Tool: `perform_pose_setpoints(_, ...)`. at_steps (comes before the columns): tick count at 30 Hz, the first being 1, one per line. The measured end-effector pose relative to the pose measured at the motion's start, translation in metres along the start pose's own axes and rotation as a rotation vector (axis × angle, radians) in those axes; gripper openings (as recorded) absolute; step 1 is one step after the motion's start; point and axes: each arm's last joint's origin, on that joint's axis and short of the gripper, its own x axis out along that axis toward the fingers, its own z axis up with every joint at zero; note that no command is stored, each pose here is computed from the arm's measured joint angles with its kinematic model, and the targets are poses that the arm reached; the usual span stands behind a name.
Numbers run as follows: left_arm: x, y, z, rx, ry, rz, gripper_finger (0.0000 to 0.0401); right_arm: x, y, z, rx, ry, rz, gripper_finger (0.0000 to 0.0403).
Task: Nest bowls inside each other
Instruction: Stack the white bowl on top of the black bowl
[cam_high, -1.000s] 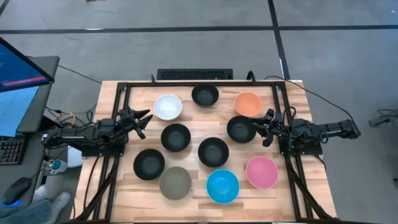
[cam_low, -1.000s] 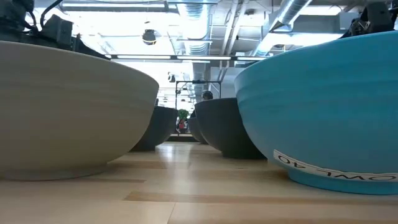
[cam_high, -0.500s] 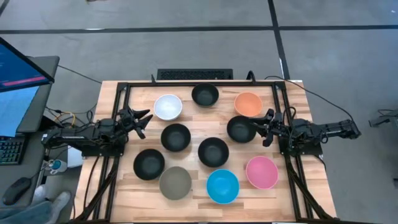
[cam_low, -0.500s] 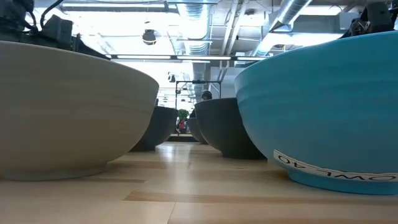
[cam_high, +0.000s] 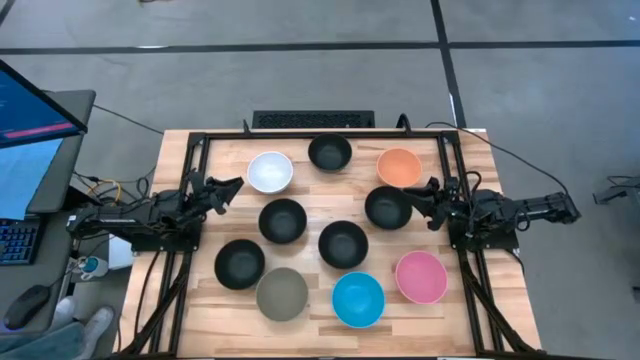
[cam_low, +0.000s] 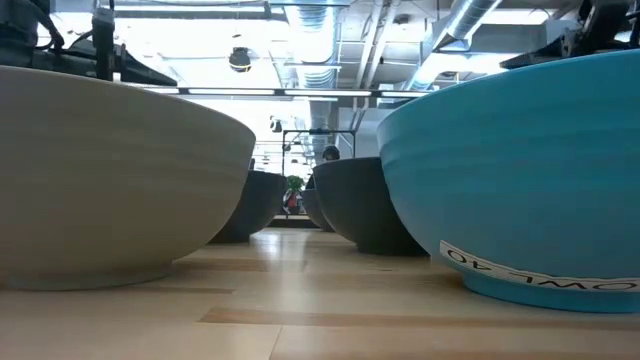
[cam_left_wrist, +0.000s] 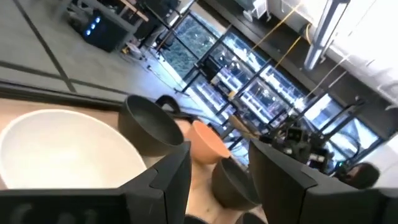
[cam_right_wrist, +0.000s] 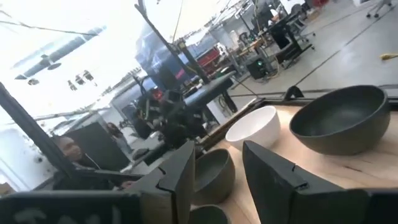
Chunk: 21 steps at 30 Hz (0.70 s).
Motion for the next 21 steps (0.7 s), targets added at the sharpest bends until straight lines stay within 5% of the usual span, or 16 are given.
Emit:
perform_pose_setpoints(5, -0.001, -0.005, 0.006, 0.046, -0.019, -0.01, 0.0151, 0.0, -0.001, -0.001, 0.008, 0.006, -0.011, 0.0161)
perform_pose_setpoints(8, -0.001, -0.003, 0.008, 0.082, -0.068, 0.044, 0.0151, 0.0, 0.0, -0.001, 0.119, 0.007, -0.007, 0.0161)
perform_pose_setpoints(12, -0.001, -0.002, 0.012, -0.052, -0.151, 0.104, 0.0151, 0.0, -0.001, 0.003, 0.217, -0.058, -0.053, 0.0159)
perform_pose_setpoints(16, -0.002, 0.002, 0.013, -0.039, -0.213, 0.205, 0.0151, 0.0, -0.005, 0.006, 0.244, -0.136, -0.141, 0.0162)
perform_pose_setpoints(21, -0.001, 0.001, 0.013, -0.131, -0.202, 0.164, 0.0151, 0.0, -0.006, 0.008, 0.259, -0.174, -0.167, 0.016)
